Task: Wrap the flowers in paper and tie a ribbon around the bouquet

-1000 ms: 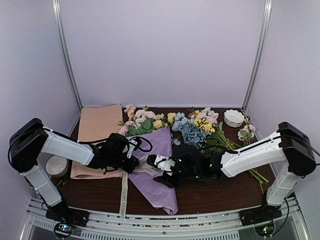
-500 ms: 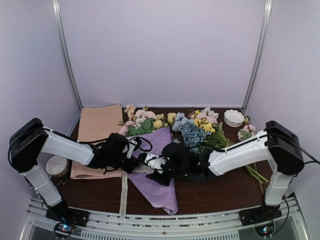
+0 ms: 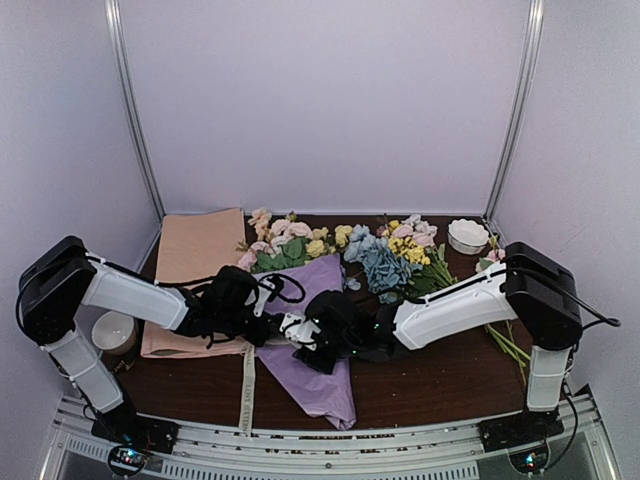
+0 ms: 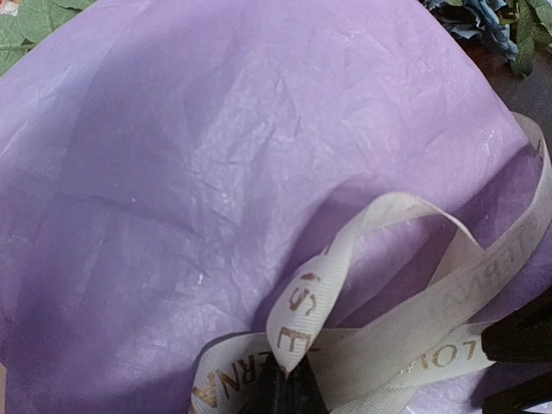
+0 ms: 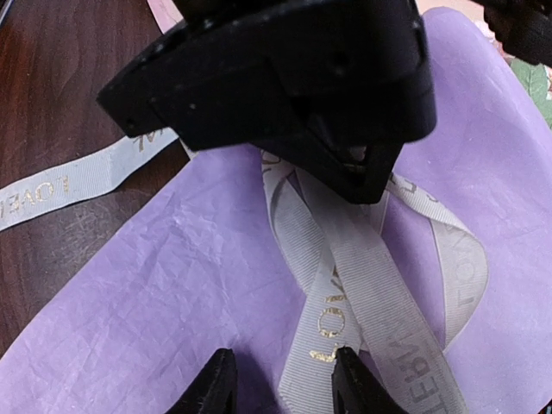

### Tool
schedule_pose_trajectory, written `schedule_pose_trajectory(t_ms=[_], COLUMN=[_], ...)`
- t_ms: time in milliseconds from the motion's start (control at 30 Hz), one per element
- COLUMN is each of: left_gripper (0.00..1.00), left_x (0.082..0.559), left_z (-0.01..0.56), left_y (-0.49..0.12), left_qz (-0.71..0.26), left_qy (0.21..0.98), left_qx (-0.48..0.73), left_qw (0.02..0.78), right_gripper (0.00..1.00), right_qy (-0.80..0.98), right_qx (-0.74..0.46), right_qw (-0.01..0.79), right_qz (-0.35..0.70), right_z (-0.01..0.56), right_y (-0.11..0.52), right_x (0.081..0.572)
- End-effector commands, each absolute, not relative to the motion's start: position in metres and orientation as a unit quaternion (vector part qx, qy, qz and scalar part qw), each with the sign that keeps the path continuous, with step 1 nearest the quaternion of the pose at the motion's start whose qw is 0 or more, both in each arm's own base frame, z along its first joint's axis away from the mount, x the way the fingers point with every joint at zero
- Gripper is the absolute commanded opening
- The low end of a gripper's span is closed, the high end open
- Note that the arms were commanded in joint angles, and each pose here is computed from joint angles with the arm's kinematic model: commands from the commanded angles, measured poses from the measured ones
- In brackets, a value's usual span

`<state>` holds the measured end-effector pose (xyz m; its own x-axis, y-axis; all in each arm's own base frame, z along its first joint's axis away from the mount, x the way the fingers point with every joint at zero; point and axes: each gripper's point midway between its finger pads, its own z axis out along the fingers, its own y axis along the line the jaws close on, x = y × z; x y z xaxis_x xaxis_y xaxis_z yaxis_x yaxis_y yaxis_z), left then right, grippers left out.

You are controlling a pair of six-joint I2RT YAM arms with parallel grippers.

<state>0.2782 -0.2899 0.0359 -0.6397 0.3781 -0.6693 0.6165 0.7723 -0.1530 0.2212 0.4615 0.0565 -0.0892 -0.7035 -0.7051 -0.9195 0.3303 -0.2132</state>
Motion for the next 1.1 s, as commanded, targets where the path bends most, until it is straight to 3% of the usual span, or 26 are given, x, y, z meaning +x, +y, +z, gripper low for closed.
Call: schedule_pose_trajectory(t_ms=[0,800,900,1067], left_gripper=[0.0,0.0,0.0,0.0], left_x=[0.286,0.284,0.283,0.282], left_z=[0.045,0.045,0.046,0.046], left_y=[-0.296,-0.296,-0.297,-0.296], left_qz=[-0.192,-0.194,-0.196,-0.195], left_qy=[0.878,0.877,0.876,0.876], left_qx=[0.288,0.295,0.295,0.297], left_qw=[0.33,0.325,0.326,0.325], right_gripper=[0.38,0.45,0.4,0.22], right_qy=[0.738,0.774,0.774,0.776], right_qx=[-0.557,-0.512,-0.514,-0.512], right_qw=[0.356,0.359,0.358,0.355], right_qz=[0.132,0.104,0.098,0.098], right_z=[0.043,0.039,0.038,0.037], right_y=[0.454,0.455,0.459,0.458], right_x=[0.221,0.258,0.263,0.266])
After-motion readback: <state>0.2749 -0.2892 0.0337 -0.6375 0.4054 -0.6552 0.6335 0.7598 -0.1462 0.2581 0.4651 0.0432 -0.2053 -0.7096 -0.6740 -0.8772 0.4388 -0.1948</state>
